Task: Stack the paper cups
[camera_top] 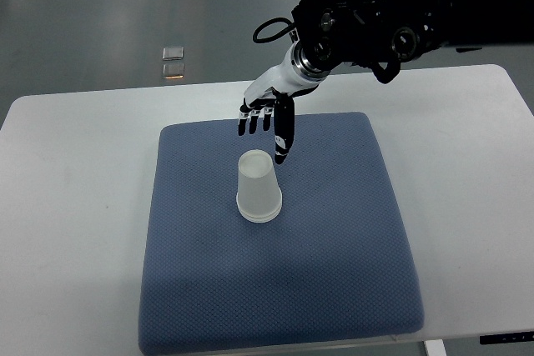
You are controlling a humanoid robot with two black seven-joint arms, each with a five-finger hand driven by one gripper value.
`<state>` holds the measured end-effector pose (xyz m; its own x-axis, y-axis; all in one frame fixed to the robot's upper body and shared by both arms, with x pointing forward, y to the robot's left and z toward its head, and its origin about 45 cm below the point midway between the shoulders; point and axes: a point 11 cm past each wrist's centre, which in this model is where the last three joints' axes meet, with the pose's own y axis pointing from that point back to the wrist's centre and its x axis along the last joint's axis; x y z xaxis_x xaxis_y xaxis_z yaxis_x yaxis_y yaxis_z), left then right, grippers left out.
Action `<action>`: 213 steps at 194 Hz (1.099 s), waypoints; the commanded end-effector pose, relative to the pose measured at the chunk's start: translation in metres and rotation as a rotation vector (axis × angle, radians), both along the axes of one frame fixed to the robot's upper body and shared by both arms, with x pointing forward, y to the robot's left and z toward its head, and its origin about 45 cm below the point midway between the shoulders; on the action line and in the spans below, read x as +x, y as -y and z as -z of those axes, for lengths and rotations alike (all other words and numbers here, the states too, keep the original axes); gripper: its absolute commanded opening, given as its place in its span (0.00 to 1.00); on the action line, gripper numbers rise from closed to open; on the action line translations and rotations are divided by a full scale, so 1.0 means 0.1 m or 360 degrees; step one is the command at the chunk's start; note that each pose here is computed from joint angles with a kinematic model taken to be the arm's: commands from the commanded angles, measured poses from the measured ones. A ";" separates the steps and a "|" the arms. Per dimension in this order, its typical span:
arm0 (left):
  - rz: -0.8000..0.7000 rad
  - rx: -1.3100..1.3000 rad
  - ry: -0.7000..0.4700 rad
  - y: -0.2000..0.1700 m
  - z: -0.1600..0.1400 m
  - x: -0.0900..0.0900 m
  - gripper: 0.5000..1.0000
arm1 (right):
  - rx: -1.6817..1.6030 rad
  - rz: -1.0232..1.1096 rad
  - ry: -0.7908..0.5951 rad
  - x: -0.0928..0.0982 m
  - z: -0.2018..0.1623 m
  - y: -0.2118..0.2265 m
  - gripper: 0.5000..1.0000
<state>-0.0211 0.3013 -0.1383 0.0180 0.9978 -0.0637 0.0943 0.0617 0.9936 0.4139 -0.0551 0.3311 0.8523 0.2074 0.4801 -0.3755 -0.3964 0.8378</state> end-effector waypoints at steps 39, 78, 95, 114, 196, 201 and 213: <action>0.0000 0.0002 -0.0001 0.00 0.00 0.00 1.00 | 0.0206 0.0162 -0.0022 0.15 -0.03 -0.02 0.80; 0.0003 -0.0007 0.0002 0.01 0.00 0.00 1.00 | 0.0703 0.0422 -0.0086 0.42 -0.22 0.07 0.80; 0.0003 -0.0012 0.0000 0.02 0.00 0.00 1.00 | 0.0929 0.0571 -0.0116 0.55 -0.30 0.24 0.80; 0.0003 -0.0007 0.0000 0.02 0.00 0.00 1.00 | 0.1205 0.0776 -0.0154 0.72 -0.35 0.45 0.80; 0.0000 -0.0003 0.0000 0.01 0.00 0.00 1.00 | 0.2503 0.1720 -0.0429 1.19 0.08 1.59 0.80; 0.0000 -0.0003 0.0000 0.01 0.00 0.00 1.00 | 0.2562 0.1757 -0.0438 1.18 0.12 1.65 0.80; 0.0000 0.0000 0.0000 0.00 0.00 0.00 1.00 | 0.2704 0.1878 -0.0461 1.15 0.31 1.85 0.81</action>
<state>-0.0211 0.3007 -0.1383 0.0187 0.9977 -0.0658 0.0942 0.0638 0.9935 0.5326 -0.2111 0.3265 0.3880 -0.8051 -0.4486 -0.8786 -0.4701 0.0838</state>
